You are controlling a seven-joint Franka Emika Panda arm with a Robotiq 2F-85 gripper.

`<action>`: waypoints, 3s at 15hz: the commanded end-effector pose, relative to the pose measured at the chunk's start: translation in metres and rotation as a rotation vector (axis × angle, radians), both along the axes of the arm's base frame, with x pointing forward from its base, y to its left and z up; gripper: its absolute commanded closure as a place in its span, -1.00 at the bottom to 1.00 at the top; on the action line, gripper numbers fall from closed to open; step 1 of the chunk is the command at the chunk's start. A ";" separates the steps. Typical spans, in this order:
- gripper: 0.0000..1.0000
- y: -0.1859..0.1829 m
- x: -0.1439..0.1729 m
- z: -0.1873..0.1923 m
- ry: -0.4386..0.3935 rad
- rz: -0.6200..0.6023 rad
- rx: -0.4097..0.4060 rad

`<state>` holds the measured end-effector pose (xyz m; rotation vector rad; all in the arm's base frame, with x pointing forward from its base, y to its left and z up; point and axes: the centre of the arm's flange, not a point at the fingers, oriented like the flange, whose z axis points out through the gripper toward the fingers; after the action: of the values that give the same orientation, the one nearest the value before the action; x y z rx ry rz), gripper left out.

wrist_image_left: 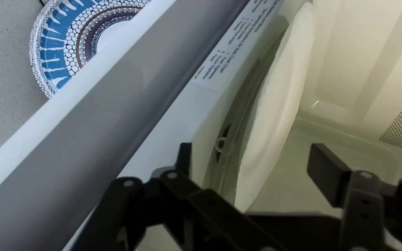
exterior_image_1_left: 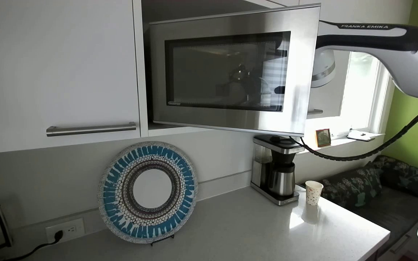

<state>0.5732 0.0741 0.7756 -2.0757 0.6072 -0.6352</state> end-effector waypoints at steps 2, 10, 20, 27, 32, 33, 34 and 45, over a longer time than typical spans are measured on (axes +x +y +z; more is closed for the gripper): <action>0.08 0.003 0.006 0.004 0.021 -0.024 -0.020; 1.00 -0.008 0.002 0.002 0.068 -0.022 -0.055; 1.00 -0.015 -0.007 0.009 0.120 0.047 -0.167; 0.02 -0.013 0.000 0.026 0.033 0.122 -0.278; -0.73 -0.004 0.015 0.033 -0.024 0.158 -0.299; -0.90 -0.001 0.017 0.036 -0.037 0.162 -0.299; -0.98 0.002 0.017 0.039 -0.044 0.163 -0.296; -0.58 0.021 0.025 0.041 -0.025 0.180 -0.323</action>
<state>0.5684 0.0879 0.8247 -2.3358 0.3153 -0.7205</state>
